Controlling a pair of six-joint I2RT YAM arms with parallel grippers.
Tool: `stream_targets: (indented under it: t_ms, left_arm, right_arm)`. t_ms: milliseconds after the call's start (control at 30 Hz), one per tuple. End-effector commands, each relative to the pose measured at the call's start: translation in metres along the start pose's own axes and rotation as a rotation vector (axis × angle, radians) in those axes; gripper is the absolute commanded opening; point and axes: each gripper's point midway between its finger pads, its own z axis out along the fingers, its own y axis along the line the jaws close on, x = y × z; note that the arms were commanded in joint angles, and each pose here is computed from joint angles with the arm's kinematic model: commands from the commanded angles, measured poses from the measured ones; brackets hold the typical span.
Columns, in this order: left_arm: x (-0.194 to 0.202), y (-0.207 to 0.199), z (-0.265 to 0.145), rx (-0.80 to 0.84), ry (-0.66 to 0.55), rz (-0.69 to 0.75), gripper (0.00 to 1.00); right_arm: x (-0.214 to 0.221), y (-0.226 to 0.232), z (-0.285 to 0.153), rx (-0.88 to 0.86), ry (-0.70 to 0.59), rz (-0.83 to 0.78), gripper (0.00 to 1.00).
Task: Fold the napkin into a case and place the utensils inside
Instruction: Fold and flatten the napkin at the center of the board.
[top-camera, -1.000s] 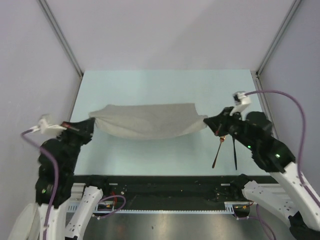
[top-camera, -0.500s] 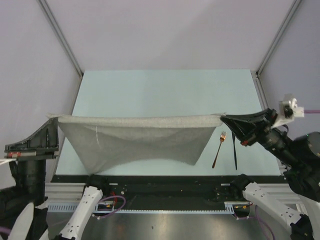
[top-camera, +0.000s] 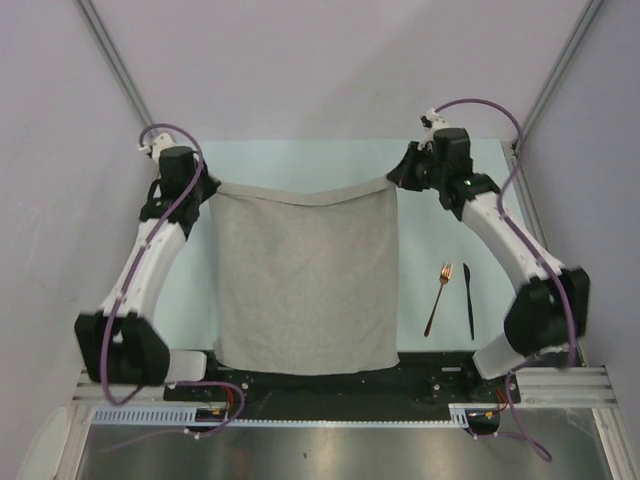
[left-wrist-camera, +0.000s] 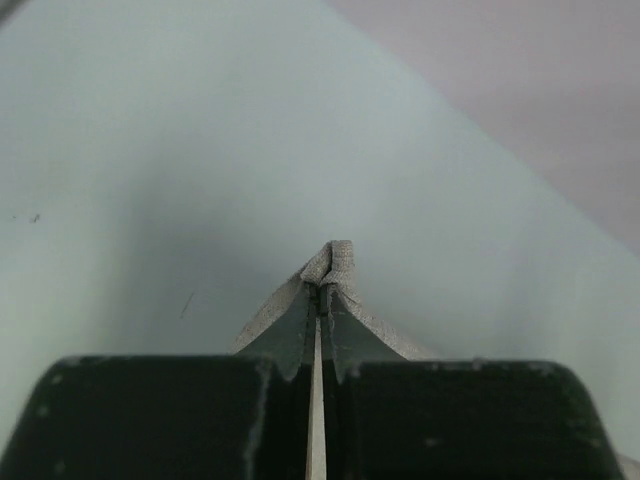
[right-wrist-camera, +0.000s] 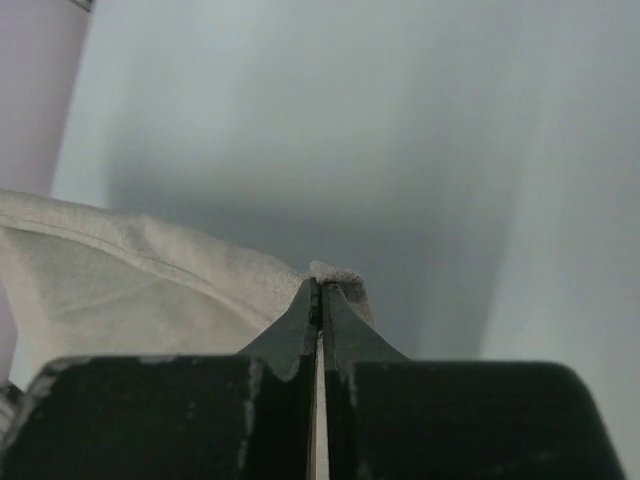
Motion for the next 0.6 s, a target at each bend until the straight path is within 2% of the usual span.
stream_targets:
  t_ms: [0,67,100,167,267,367,400,467,500,533,567]
  left_arm:
    - [-0.005,-0.011,0.056,0.109,-0.007,-0.007,0.0]
    - [0.01,-0.005,0.093,0.142,0.055,-0.017,0.0]
    - [0.016,-0.008,0.102,0.159,0.08,-0.012,0.0]
    - [0.029,-0.005,0.126,0.154,0.144,0.002,0.0]
    - [0.039,0.006,0.14,0.109,0.209,-0.004,0.0]
    - [0.05,0.011,0.132,0.107,0.282,-0.041,0.0]
    - [0.056,0.015,0.127,0.089,0.305,-0.043,0.0]
    - [0.071,0.028,0.11,0.028,0.376,-0.061,0.0]
    - [0.078,0.038,0.098,-0.018,0.39,-0.074,0.0]
    - [0.089,0.049,0.087,-0.06,0.436,-0.072,0.0]
    - [0.096,0.057,0.079,-0.086,0.454,-0.064,0.0]
  right_arm:
    - [-0.024,-0.007,0.07,-0.082,-0.024,-0.017,0.0]
    - [0.0,-0.022,0.113,-0.097,0.059,0.001,0.0]
    - [-0.01,-0.019,0.121,-0.114,0.044,-0.005,0.0]
    - [0.004,-0.032,0.144,-0.097,0.098,0.016,0.0]
    - [0.0,-0.036,0.15,-0.095,0.127,0.033,0.0]
    - [0.012,-0.041,0.141,-0.07,0.189,0.054,0.0]
    - [0.012,-0.038,0.132,-0.073,0.196,0.054,0.0]
    - [0.039,-0.044,0.118,-0.053,0.267,0.08,0.0]
    - [0.036,-0.038,0.103,-0.059,0.259,0.082,0.0]
    - [0.066,-0.048,0.095,-0.034,0.321,0.112,0.0]
    - [0.074,-0.047,0.088,-0.033,0.336,0.125,0.0]
